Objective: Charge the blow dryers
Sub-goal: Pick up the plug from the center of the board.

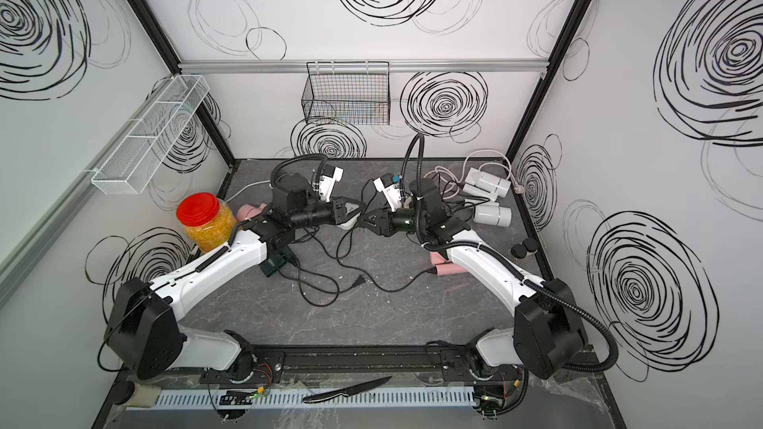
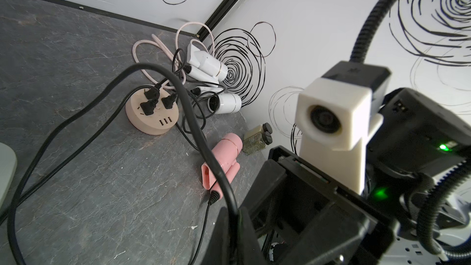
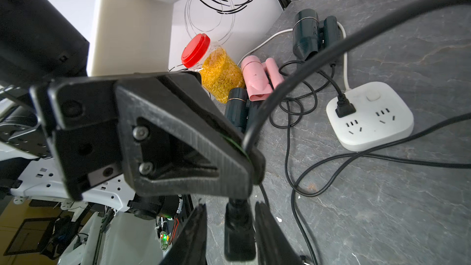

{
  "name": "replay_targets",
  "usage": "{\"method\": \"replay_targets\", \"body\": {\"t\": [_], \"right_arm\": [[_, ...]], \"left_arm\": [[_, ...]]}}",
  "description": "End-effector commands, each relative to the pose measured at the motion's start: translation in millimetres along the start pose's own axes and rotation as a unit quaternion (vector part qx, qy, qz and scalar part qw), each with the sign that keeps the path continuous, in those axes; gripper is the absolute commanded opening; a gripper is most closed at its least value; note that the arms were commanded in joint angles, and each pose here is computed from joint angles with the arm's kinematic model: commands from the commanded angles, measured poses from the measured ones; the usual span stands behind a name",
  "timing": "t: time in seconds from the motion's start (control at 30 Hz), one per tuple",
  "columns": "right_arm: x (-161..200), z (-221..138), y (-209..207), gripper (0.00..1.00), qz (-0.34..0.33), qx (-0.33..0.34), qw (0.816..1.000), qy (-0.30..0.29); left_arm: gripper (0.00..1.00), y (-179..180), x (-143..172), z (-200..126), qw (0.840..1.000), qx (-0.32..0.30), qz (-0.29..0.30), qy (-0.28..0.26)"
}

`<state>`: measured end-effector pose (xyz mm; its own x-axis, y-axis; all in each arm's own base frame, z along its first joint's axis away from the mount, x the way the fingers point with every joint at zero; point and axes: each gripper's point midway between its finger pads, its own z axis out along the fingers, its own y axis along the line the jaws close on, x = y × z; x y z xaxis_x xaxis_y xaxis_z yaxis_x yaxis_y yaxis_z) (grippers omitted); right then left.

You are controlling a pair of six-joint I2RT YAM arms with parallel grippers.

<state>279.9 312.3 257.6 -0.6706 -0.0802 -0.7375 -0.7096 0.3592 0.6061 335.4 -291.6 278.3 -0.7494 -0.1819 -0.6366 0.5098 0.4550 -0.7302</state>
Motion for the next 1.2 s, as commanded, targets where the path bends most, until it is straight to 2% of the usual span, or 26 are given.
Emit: {"method": "replay_targets", "body": {"t": [0.0, 0.33, 0.6, 0.73, 0.77, 0.93, 1.03, 1.17], "right_arm": [[6.0, 4.0, 2.5, 0.36, 0.001, -0.018, 1.000, 0.004], [0.1, 5.0, 12.9, 0.31, 0.000, -0.042, 0.999, -0.009], [2.6, 7.5, 9.2, 0.26, 0.006, -0.036, 0.999, -0.007], [1.5, 5.0, 9.2, 0.20, 0.005, -0.031, 0.999, -0.013], [-0.2, 3.5, 10.8, 0.19, 0.003, -0.033, 0.999, -0.015], [-0.5, -5.3, 28.8, 0.14, -0.012, -0.079, 0.997, 0.013], [3.2, -14.1, 41.0, 0.12, -0.024, -0.103, 0.994, 0.036], [8.8, -24.4, 57.3, 0.12, -0.041, -0.134, 0.989, 0.056]], "left_arm": [[0.06, -17.0, -16.2, -9.0, 0.999, 0.039, 0.010, -0.027], [0.06, -19.0, -18.1, -10.1, 0.998, 0.061, -0.010, -0.034], [0.07, -19.9, -23.0, -13.3, 0.997, 0.069, -0.020, -0.042], [0.09, -21.7, -25.2, -18.7, 0.995, 0.081, -0.023, -0.044], [0.12, -22.7, -23.8, -20.0, 0.995, 0.086, -0.020, -0.041], [0.42, -26.3, -10.8, -32.1, 0.992, 0.121, 0.033, 0.001], [0.57, -12.0, -4.7, -40.5, 0.993, 0.107, 0.044, 0.027], [0.58, -4.8, 12.1, -48.5, 0.990, 0.107, 0.047, 0.082]]}}
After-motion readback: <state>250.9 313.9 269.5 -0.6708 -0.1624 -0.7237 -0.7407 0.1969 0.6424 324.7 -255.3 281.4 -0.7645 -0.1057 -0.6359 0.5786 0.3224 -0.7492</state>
